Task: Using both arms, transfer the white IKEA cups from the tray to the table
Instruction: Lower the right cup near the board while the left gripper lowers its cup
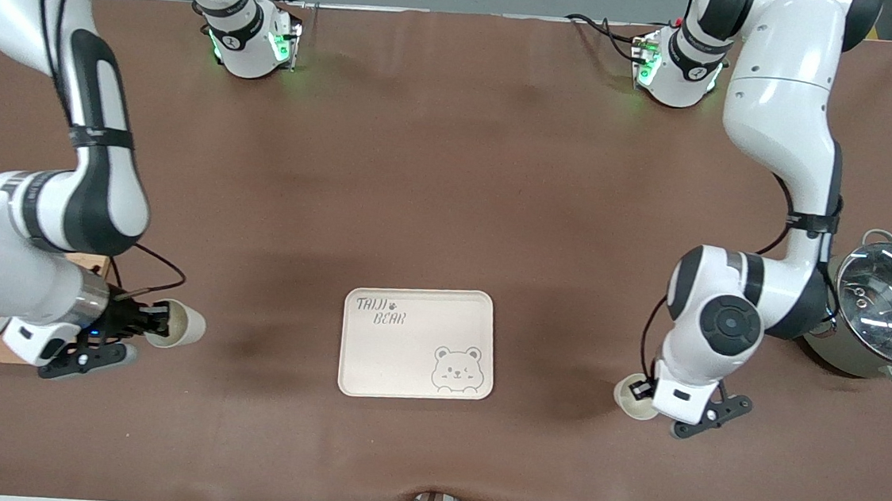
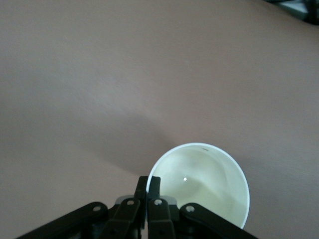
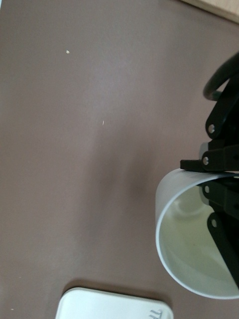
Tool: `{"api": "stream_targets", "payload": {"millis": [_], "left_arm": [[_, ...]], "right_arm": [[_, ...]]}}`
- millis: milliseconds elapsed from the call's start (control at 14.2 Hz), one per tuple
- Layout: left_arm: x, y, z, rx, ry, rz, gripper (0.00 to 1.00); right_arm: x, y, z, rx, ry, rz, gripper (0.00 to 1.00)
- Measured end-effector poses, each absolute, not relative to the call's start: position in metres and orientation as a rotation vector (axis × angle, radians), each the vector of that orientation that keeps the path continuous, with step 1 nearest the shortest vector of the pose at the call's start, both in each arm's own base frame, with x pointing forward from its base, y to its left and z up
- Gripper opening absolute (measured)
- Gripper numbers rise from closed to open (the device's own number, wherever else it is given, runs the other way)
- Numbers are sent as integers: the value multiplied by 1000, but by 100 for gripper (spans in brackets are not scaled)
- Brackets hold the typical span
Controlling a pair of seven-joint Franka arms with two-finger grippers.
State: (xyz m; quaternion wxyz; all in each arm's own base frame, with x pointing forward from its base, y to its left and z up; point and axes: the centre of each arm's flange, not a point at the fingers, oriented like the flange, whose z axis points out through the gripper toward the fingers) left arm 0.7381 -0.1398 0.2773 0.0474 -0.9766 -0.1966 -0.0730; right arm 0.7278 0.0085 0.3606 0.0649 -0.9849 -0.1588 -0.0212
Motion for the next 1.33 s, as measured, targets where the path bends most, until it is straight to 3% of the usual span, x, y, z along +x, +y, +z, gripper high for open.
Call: {"api": "stream_targets", "payload": {"millis": [561,1123,1263,1333], "left_arm": [[750,-3,270,-3092,-361,-151,3],[739,9,242,-3108,-198,-173,4],[739,9,243,-3108,-174,-177,15],[739,9,244,-3109,-163,-177,27]], "right_arm": [[736,-17,288,-2941,-538,-90,4],[742,-12,236,-2947,-562,-153,4],[743,-9,227,-2950,-566,-168,4],[743,-7,223,-2949,-569,-171,4]]}}
